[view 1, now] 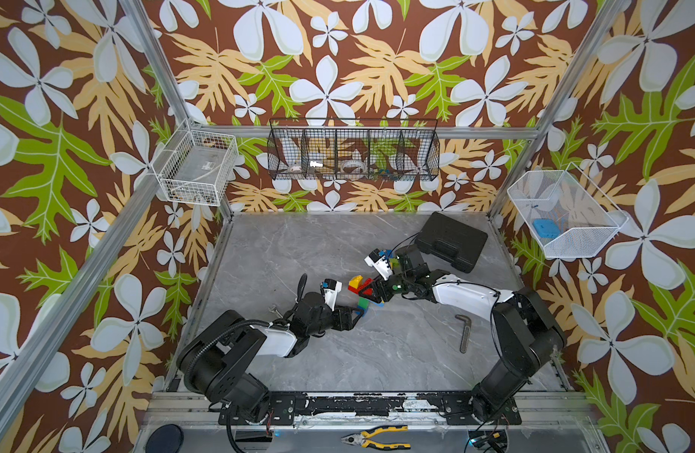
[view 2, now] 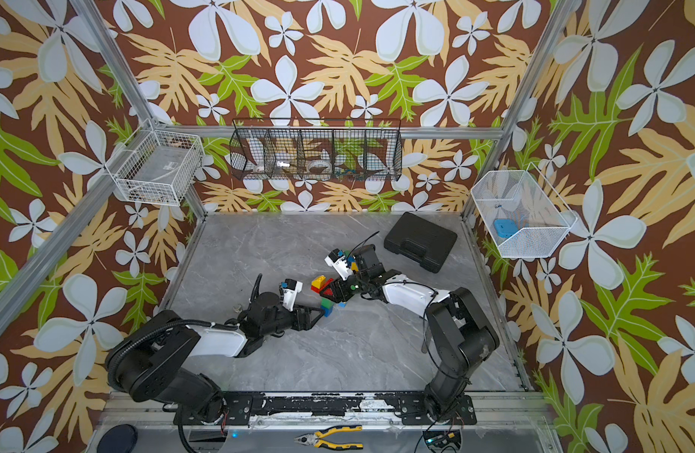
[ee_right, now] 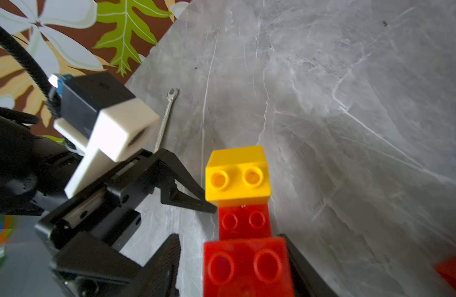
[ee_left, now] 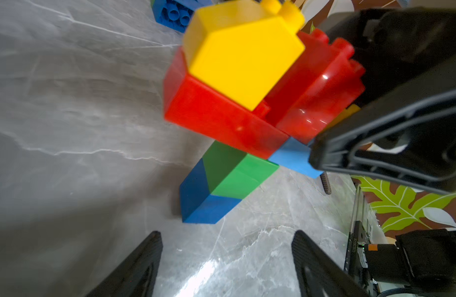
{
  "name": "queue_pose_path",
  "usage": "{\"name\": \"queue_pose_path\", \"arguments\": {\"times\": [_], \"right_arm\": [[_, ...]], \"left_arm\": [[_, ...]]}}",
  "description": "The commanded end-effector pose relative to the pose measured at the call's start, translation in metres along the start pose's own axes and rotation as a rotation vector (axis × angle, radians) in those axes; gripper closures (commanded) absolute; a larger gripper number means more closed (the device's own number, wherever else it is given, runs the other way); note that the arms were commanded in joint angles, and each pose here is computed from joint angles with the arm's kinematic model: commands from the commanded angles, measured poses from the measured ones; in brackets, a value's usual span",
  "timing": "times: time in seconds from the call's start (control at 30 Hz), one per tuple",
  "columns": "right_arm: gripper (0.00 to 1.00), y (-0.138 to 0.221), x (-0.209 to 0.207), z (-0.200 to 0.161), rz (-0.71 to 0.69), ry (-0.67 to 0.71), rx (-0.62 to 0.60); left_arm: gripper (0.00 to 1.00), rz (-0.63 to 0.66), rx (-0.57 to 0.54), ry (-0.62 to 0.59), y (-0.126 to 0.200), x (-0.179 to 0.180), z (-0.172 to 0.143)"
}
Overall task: Assemble a fork with lego
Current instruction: Adjust the lego brick at the center of the board, then reset both arms
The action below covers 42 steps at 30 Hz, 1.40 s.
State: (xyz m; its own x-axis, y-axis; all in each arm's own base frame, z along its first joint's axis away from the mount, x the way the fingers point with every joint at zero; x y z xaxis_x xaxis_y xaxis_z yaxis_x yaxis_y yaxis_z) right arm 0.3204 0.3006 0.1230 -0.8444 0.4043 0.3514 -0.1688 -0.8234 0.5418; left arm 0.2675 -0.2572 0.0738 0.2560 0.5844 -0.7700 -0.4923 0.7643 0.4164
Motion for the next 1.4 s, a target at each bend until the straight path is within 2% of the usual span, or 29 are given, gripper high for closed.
{"name": "queue_pose_path", "arguments": {"times": [0.0, 0.33, 0.67, 0.8, 0.93, 1.03, 1.1, 1.13, 1.17, 1.27, 1.3, 1.37], "right_arm": [[0.39, 0.001, 0.005, 0.012, 0.114, -0.028, -0.067], [0.37, -0.016, -0.022, 0.007, 0.143, -0.058, -0.016], [0.36, -0.042, -0.032, 0.006, 0.196, -0.073, 0.01], [0.35, -0.048, -0.044, 0.009, 0.136, -0.059, 0.024], [0.3, -0.015, -0.074, 0.031, -0.118, -0.052, -0.062], [0.23, 0.044, -0.098, 0.046, -0.358, -0.104, -0.239], [0.15, 0.097, -0.109, 0.05, -0.56, -0.108, -0.351], [0.1, 0.121, -0.111, 0.049, -0.666, -0.099, -0.393], [0.0, 0.149, -0.113, 0.047, -0.798, -0.088, -0.437], [0.01, 0.223, -0.119, 0.027, -1.176, -0.088, -0.511], [0.01, 0.243, -0.123, 0.017, -1.289, -0.093, -0.504], [0.01, 0.266, -0.126, -0.002, -1.464, -0.024, -0.42]], "left_arm": [[0.19, -0.069, -0.015, -0.018, -0.004, -0.013, 0.006], [0.2, -0.041, 0.006, 0.023, -0.008, 0.003, -0.005], [0.2, -0.025, 0.001, 0.092, 0.011, 0.009, -0.027], [0.2, -0.041, 0.038, 0.089, 0.008, -0.001, -0.042], [0.2, -0.014, 0.004, 0.093, 0.017, 0.001, -0.038], [0.2, 0.038, -0.069, 0.076, 0.032, 0.003, -0.026], [0.19, 0.096, -0.171, 0.053, 0.049, 0.002, -0.007], [0.18, 0.132, -0.232, 0.036, 0.059, 0.003, 0.005], [0.16, 0.186, -0.32, 0.023, 0.073, 0.004, 0.022], [0.04, 0.326, -0.615, -0.038, 0.125, 0.003, 0.074], [0.0, 0.366, -0.72, -0.053, 0.145, 0.001, 0.089], [0.0, 0.501, -0.978, -0.054, 0.195, 0.01, 0.115]]}}
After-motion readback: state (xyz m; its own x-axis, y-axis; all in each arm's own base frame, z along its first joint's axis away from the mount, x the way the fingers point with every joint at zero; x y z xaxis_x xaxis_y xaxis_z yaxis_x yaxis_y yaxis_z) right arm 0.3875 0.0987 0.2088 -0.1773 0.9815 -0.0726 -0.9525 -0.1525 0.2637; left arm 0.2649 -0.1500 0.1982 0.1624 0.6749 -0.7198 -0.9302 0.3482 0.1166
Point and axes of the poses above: each gripper's point midway between its finger pads, its own y axis back along the fingers, its own x axis along the line the jaws close on, z = x × y, the point moved 1 cm from there along y, back along the fingers, and after that the axes turned 12 degrees about y, right-handed, at the moved point
